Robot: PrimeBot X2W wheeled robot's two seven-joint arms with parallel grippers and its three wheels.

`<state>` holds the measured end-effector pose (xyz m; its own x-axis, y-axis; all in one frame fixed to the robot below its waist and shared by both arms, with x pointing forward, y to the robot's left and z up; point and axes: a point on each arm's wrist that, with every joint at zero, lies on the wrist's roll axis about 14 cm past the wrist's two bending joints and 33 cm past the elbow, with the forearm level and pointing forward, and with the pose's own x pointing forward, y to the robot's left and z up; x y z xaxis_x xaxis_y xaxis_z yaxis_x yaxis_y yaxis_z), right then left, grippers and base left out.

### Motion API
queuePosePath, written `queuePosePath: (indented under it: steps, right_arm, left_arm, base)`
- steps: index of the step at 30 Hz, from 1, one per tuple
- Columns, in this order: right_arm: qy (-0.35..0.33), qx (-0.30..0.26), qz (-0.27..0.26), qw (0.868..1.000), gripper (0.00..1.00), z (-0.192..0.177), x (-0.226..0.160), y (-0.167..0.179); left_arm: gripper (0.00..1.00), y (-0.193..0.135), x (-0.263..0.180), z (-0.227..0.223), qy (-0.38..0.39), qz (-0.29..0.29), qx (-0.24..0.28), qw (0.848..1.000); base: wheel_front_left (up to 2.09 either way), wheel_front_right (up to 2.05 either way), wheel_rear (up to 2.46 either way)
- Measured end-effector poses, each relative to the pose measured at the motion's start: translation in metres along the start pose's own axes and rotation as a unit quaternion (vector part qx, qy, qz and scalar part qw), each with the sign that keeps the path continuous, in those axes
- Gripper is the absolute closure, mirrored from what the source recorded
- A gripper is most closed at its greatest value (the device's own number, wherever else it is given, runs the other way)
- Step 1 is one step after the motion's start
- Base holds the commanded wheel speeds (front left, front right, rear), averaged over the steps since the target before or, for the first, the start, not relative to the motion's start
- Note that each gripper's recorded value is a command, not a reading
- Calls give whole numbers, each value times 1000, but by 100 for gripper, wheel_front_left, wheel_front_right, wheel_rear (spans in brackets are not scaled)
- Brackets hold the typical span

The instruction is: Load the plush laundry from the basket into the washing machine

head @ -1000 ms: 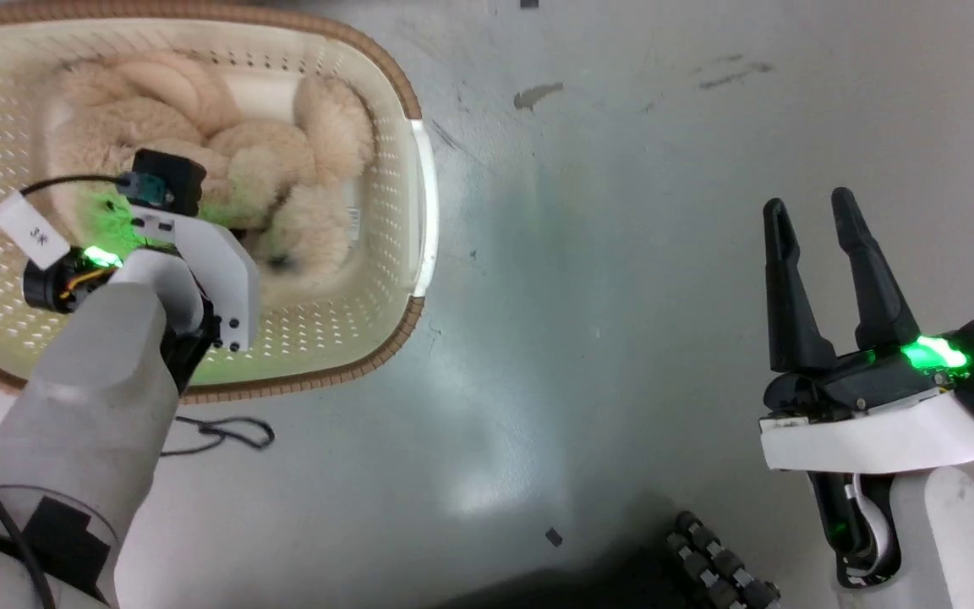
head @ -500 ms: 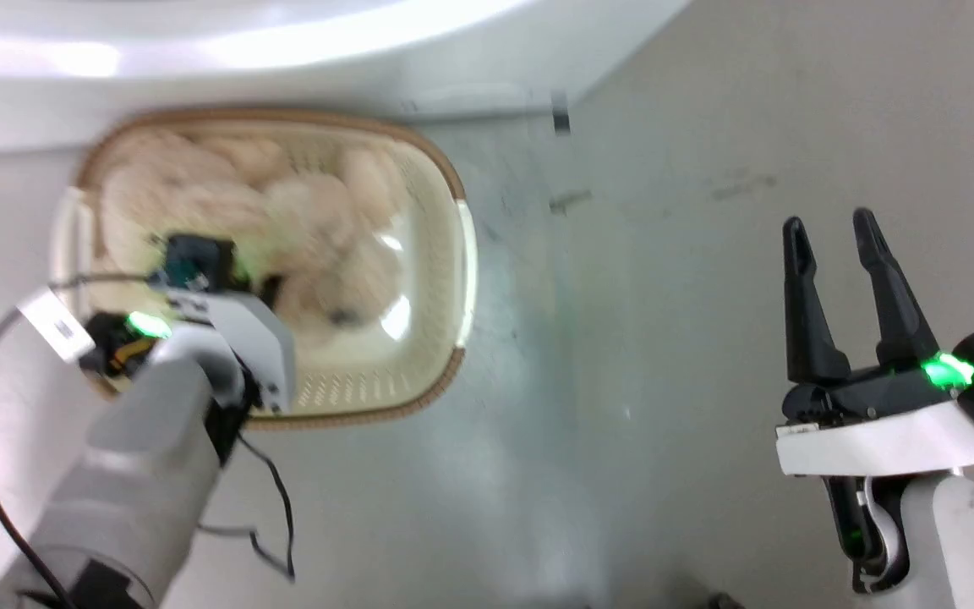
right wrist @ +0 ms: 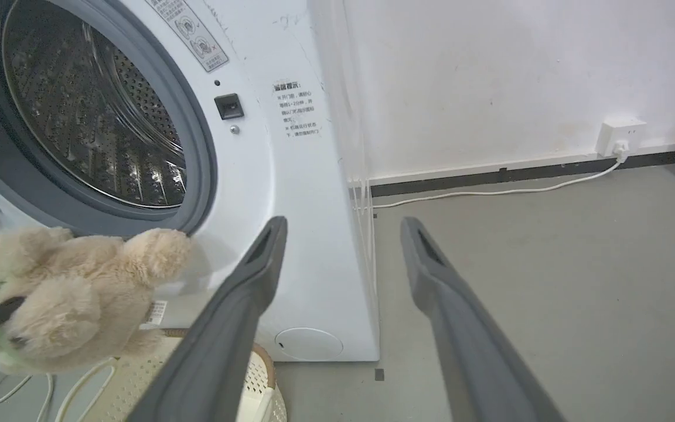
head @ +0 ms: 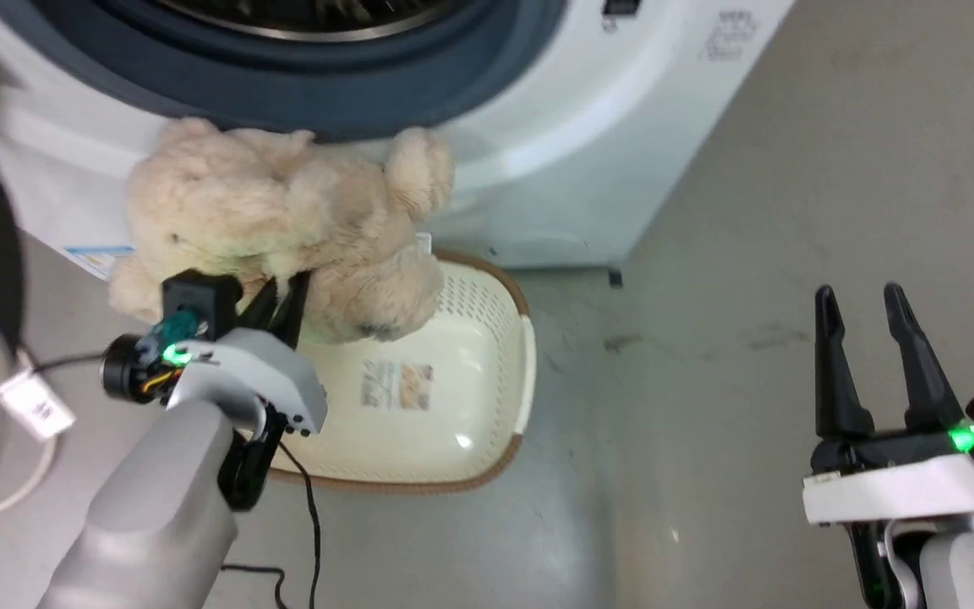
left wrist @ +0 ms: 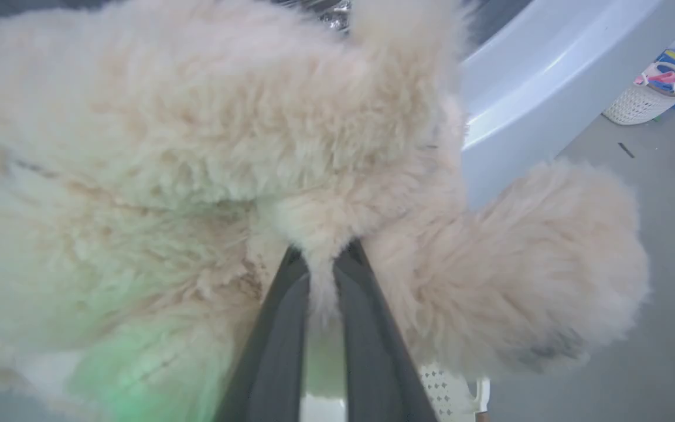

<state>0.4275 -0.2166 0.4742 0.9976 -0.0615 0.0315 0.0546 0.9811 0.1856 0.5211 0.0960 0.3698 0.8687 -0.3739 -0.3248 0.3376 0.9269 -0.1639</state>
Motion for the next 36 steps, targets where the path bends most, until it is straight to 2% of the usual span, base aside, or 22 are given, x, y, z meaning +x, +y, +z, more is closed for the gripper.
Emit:
queuePosePath:
  steps: [3, 9, 16, 24, 33, 36]
  right_arm:
    - [-10, 5, 10, 1000, 0, 9, -8, 8]
    - [-19, 7, 21, 1000, 0, 18, -13, 16]
    - [-9, 6, 23, 1000, 0, 10, -12, 17]
    - [13, 13, 21, 1000, 0, -11, 2, 15]
    - [38, 22, 1, 999, 0, -37, 18, -1]
    - [52, 23, -10, 998, 0, -50, 22, -9]
  left_arm:
    - [100, 7, -30, 45, -77, 26, 5, 997]
    - [100, 1, -64, 99, -172, 26, 20, 985]
    - [100, -15, -58, 118, -210, -9, 29, 977]
    - [100, -23, -3, 138, -223, -45, 29, 973]
    - [100, 7, 88, 173, -211, -44, 47, 975]
    - [100, 11, 121, 177, -196, -48, 34, 979]
  base:
    - [0, 0, 0]
    - [0, 0, 0]
    - [0, 0, 0]
    - [0, 0, 0]
    - [0, 0, 0]
    - [0, 0, 0]
